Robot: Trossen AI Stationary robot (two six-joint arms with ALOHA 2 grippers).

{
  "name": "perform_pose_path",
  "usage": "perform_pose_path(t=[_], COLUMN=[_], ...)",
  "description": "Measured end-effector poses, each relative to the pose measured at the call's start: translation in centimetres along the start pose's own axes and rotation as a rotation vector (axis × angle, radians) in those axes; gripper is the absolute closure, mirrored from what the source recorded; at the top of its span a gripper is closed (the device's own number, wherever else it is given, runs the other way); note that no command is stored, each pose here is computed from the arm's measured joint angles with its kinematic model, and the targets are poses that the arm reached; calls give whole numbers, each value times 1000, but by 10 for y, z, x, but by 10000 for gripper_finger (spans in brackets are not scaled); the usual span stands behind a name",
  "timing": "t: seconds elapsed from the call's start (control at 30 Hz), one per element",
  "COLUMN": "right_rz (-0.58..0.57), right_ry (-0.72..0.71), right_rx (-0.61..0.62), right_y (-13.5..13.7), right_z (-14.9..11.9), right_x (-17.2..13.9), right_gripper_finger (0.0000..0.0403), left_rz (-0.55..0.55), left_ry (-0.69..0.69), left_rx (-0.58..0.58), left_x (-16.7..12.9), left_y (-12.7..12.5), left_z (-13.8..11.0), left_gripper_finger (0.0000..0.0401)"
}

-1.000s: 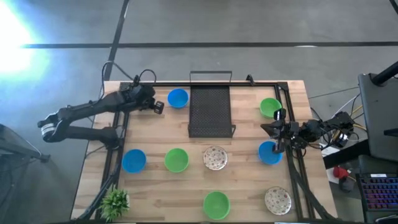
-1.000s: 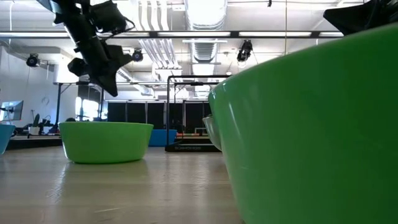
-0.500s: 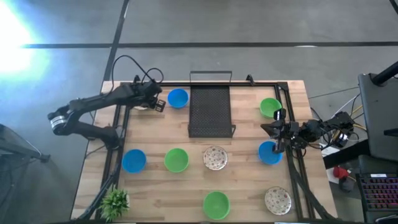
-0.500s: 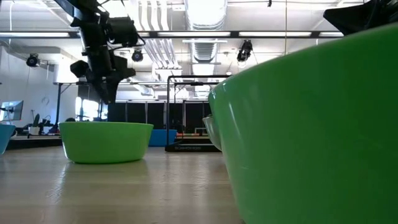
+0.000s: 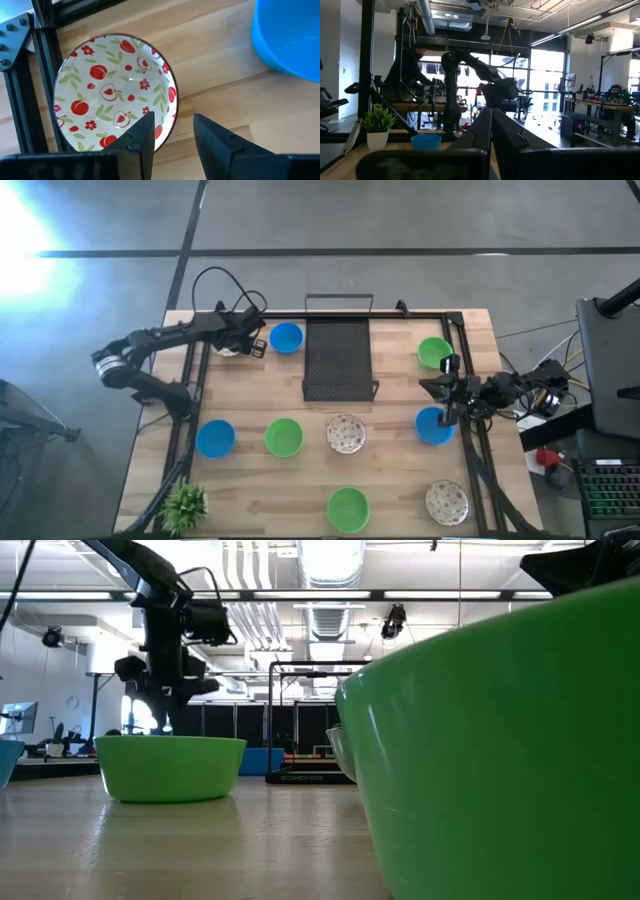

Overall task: Pick & Place Mini bowls
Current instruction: Put the top white bowl on the shelf

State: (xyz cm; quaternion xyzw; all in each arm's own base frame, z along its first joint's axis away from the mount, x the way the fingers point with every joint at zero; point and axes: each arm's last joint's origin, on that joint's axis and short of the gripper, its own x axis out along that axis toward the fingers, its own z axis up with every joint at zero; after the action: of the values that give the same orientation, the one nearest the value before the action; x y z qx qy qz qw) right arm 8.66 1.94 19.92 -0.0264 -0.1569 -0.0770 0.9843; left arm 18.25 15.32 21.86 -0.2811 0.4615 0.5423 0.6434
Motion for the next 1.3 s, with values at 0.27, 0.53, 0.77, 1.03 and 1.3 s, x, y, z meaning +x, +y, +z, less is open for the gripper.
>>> perform_pose_path(t=[0.27,0.53,0.77,1.03,1.3], right_rz=[0,-3,-3,-3,-3], right_ry=[-4,-19,-19,-20,-20], right_rx=[2,11,12,54,56], right_y=[0,0,0,0,0], right_z=[0,2,2,2,2], right_x=[0,0,0,0,0], right_gripper_finger=[394,394,394,394,394], left_rz=[23,16,0,2,21], left_ry=[34,22,-9,-7,20], left_rx=[18,10,-19,-54,-92], left_x=[14,16,17,18,29], left_y=[-6,-8,-10,-9,-7], left_z=[1,3,5,4,-7], left_gripper_finger=[273,273,273,272,272])
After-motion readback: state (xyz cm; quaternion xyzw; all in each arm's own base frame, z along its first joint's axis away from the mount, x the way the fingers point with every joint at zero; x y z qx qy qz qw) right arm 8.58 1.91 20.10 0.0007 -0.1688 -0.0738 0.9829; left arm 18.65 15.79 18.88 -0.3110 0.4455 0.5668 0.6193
